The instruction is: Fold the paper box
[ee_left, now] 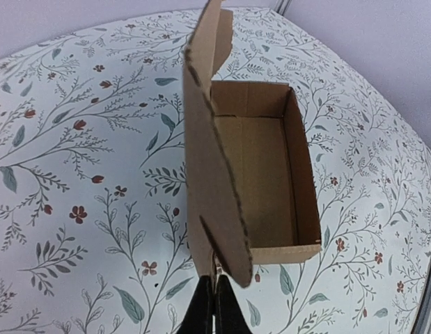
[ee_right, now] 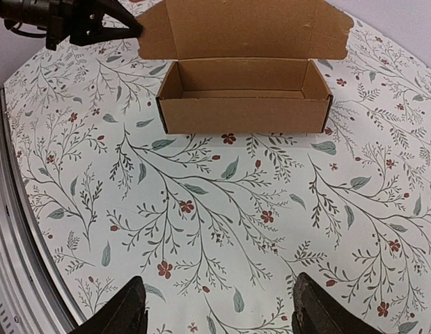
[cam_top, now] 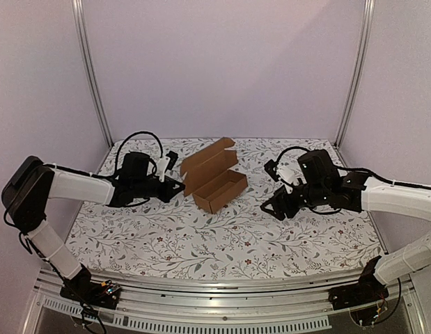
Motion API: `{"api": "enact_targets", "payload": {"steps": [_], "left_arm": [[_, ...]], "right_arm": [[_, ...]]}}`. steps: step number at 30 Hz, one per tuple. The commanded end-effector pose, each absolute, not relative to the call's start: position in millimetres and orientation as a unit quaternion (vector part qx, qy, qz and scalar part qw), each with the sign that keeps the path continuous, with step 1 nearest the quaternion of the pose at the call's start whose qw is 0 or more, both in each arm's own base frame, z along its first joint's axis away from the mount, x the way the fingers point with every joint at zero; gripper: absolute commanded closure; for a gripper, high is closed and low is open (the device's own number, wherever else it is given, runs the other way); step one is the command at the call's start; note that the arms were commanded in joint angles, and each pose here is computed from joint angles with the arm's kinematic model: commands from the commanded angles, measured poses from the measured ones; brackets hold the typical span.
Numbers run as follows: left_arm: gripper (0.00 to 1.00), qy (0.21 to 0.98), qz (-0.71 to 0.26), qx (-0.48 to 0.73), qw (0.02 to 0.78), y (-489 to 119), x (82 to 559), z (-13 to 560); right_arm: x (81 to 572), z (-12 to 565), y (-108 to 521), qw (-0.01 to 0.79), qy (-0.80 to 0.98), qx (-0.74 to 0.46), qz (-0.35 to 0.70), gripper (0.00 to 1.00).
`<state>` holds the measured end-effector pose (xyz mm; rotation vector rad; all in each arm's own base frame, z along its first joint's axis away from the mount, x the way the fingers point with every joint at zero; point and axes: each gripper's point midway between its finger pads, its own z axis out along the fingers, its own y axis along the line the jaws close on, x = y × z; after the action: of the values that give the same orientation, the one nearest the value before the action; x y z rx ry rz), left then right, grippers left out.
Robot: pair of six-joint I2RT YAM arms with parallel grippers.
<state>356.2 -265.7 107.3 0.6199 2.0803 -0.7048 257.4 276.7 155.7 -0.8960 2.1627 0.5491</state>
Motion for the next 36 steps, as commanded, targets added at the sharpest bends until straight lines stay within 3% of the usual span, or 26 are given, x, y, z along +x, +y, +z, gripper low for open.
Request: {"api": "enact_targets", "payload": {"steps": [1,23,36], "left_arm": [[1.00,0.827,-0.285,0.264,0.407,-270.9,342.8,108.0],[1.00,0.794,-0.339,0.346,0.368,-310.9,254.2,130.2],[1.00,0.785,-0.357,0.366,0.349,-311.9,233.3,128.5]], "right_arm": [[282.4,173.0,277.0,0.385,0.828,-0.354,0.202,0.30],[346.4,175.1,269.1,0.411,0.785,-0.407,0.222,0.27],[339.9,148.8,274.0,0.372,0.776,-0.428,0.276,0.39]]}}
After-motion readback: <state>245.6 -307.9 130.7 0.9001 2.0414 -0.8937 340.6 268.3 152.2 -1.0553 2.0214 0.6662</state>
